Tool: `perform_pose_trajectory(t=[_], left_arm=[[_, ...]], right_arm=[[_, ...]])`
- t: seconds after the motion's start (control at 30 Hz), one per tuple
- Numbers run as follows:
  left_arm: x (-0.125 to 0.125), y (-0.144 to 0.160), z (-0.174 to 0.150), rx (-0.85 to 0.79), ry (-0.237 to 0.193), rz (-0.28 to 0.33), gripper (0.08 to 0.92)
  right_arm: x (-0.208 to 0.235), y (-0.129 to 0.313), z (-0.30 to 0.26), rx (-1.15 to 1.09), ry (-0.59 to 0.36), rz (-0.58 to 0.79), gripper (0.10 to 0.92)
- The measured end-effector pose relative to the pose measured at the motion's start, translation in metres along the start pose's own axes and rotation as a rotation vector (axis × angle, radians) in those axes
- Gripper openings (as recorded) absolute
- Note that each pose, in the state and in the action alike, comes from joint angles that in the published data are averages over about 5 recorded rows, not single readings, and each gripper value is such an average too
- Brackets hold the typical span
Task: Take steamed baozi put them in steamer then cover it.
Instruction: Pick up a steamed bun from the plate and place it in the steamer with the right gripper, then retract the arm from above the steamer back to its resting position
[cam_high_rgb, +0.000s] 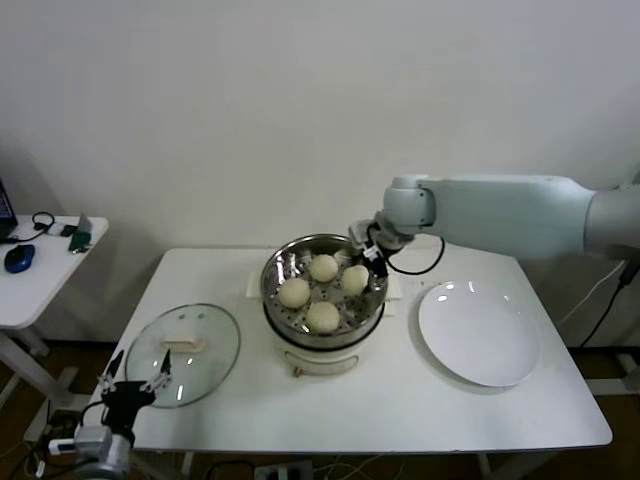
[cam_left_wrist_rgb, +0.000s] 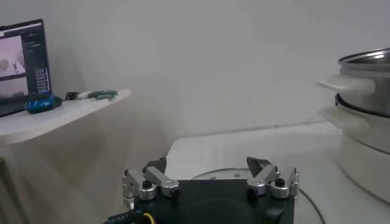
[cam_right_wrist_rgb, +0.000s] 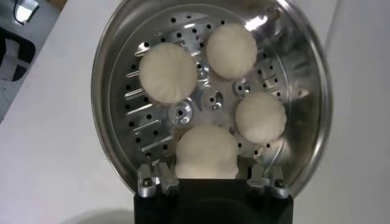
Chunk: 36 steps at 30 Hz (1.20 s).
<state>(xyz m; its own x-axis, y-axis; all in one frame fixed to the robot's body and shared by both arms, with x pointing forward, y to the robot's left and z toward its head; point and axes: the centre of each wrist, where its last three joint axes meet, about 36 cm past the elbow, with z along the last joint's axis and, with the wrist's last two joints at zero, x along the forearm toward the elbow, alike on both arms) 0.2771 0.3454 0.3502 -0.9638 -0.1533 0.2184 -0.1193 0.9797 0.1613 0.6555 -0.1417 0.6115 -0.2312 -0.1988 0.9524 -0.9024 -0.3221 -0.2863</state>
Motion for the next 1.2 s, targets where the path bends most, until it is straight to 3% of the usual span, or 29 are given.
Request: perform_pose_trajectory(t=[0.2,0.43,0.73,0.97,1.2], left_arm=[[0.001,0.000,0.000,-0.001,0.000,0.001,0.823],[0.001,-0.001,-0.001,-0.001,-0.004,0.002,0.823],[0.003,0.001,-0.004,-0.003,-0.011,-0.002,0.823],[0.004,0.003,-0.008,0.001,-0.006,-0.005,0.823],[0.001,0.001,-0.013,0.008,-0.005,-0.006,0.823]], right_arm=[[-0.015,0.002,0.001,0.000,0.012,-0.008,0.689],[-0.020,0.000,-0.004,0.002,0.006,-0.006,0.813],[0.007,-0.011,0.003,-0.033,-0.045,0.003,0.823],[0.043,-0.016,0.026,-0.177,-0.177,0.082,0.823],[0.049,0.000,0.051,-0.373,-0.365,0.356,0.823]])
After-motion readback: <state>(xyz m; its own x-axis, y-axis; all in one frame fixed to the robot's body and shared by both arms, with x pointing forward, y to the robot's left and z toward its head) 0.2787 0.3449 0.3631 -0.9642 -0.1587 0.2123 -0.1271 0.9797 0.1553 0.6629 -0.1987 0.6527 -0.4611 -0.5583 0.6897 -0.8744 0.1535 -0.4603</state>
